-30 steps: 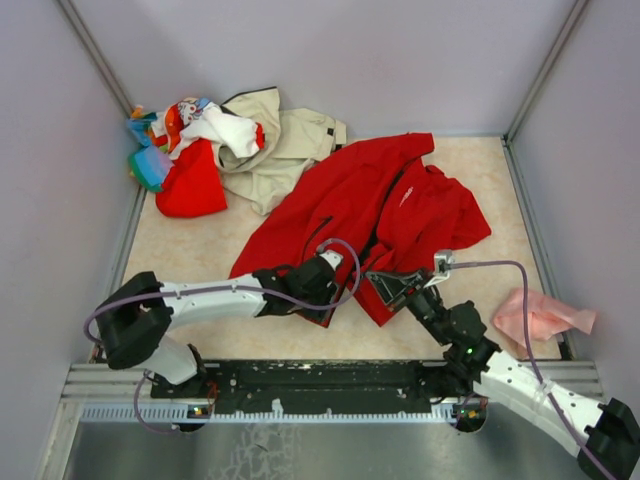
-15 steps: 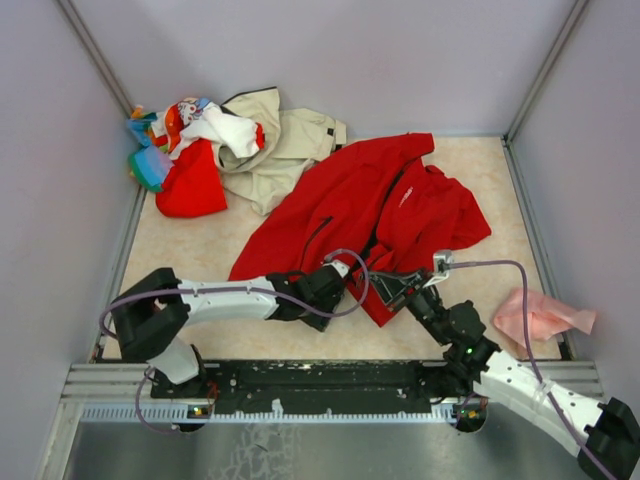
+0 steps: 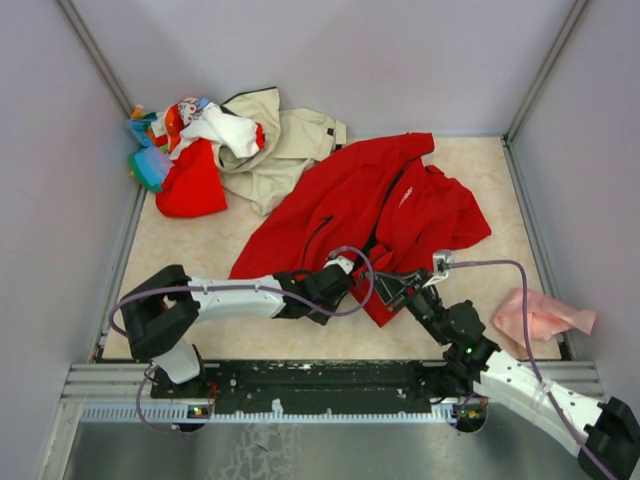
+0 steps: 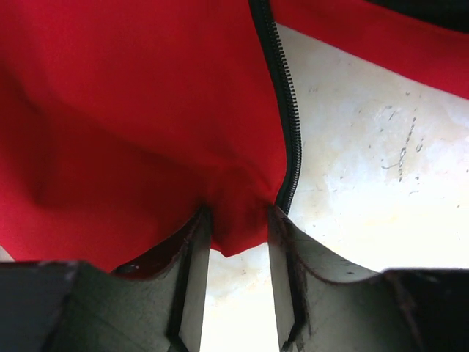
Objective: Zip up the jacket
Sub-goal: Pick up the jacket from the center of the board.
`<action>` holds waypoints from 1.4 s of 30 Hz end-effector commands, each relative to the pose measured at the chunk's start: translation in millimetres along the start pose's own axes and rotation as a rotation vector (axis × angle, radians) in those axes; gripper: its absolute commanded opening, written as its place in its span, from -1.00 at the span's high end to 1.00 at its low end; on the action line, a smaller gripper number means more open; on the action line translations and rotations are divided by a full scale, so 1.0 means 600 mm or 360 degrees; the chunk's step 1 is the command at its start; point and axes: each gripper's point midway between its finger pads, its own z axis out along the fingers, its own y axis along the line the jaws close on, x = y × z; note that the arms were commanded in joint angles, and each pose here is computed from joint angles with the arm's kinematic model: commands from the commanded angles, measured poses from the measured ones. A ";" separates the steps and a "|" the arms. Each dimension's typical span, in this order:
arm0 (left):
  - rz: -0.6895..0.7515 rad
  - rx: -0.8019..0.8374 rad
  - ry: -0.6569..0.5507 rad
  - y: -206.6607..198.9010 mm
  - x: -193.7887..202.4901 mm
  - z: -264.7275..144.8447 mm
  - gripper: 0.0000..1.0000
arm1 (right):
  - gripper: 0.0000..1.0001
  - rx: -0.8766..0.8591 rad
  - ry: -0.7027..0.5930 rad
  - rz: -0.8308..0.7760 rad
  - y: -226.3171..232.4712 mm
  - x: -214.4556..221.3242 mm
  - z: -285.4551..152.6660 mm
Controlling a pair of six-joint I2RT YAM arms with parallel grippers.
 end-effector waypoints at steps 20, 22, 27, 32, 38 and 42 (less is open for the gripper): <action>-0.0150 0.0383 0.0031 -0.029 0.045 -0.023 1.00 | 1.00 0.0064 0.0070 -0.0022 -0.042 0.048 -0.021; -0.0210 0.0467 -0.0062 -0.031 0.024 -0.043 1.00 | 1.00 0.0065 0.0082 -0.0025 -0.041 0.049 -0.020; -0.0377 0.0678 -0.0284 -0.033 -0.020 -0.090 1.00 | 1.00 0.0057 0.0097 -0.0026 -0.036 0.047 -0.018; -0.0544 0.0882 -0.0489 -0.019 -0.060 -0.135 1.00 | 1.00 0.0048 0.0111 -0.0025 -0.030 0.046 -0.016; -0.0688 0.1050 -0.0794 -0.004 -0.107 -0.175 1.00 | 1.00 0.0033 0.0133 -0.0028 -0.023 0.044 -0.014; -0.0749 0.1124 -0.0924 -0.004 -0.134 -0.193 1.00 | 1.00 0.0005 0.0150 -0.0014 -0.016 0.045 -0.014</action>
